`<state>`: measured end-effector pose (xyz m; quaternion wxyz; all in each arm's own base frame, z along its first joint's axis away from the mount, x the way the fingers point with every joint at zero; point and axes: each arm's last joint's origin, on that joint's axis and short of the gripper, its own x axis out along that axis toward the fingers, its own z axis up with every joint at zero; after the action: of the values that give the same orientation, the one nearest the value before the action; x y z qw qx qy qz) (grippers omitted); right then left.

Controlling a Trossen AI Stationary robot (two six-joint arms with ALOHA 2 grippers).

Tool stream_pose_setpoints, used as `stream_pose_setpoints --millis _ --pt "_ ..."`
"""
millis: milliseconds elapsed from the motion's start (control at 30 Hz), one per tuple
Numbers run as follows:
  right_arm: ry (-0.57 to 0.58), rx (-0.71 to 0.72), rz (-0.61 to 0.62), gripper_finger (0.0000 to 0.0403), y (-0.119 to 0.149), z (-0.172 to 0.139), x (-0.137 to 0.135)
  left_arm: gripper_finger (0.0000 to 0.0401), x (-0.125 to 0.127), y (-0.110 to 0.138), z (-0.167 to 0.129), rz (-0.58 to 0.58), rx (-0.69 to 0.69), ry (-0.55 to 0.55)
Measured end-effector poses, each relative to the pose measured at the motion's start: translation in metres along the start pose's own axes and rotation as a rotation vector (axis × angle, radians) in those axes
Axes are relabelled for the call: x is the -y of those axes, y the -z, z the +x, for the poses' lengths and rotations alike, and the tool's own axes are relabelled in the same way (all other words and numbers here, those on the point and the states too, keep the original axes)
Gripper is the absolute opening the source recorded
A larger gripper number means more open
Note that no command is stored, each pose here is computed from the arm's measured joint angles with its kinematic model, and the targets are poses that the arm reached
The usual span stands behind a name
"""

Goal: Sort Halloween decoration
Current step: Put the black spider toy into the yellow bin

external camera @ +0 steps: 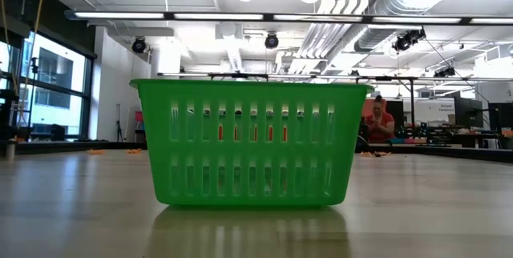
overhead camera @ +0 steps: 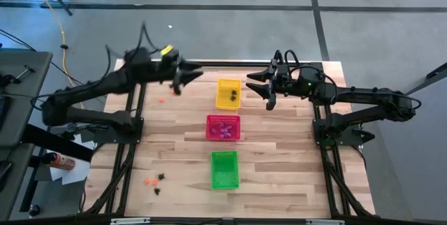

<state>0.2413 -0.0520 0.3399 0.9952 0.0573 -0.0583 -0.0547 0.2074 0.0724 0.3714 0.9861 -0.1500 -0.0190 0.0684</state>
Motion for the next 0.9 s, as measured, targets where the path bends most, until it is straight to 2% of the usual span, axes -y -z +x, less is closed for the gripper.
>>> stream_pose_setpoints --millis 100,300,600,800,900 --pt "-0.003 0.0 0.004 0.0162 0.0 0.0 -0.001 0.0172 0.013 0.022 -0.008 0.022 0.034 0.077" --pt "-0.009 -0.001 0.058 0.0162 0.0 0.0 -0.002 0.0172 0.03 0.062 -0.007 0.081 -0.025 0.122" --pt "-0.016 -0.003 0.044 0.0162 0.001 0.0 -0.004 0.0172 0.034 0.058 -0.004 0.109 0.052 0.101" --pt "-0.016 -0.004 0.045 0.0162 0.001 0.0 -0.004 0.0172 0.031 0.057 -0.004 0.201 0.065 0.087" --pt "-0.014 -0.019 0.086 0.0162 0.002 0.0 -0.004 0.0172 0.031 0.057 -0.004 0.201 0.066 0.083"
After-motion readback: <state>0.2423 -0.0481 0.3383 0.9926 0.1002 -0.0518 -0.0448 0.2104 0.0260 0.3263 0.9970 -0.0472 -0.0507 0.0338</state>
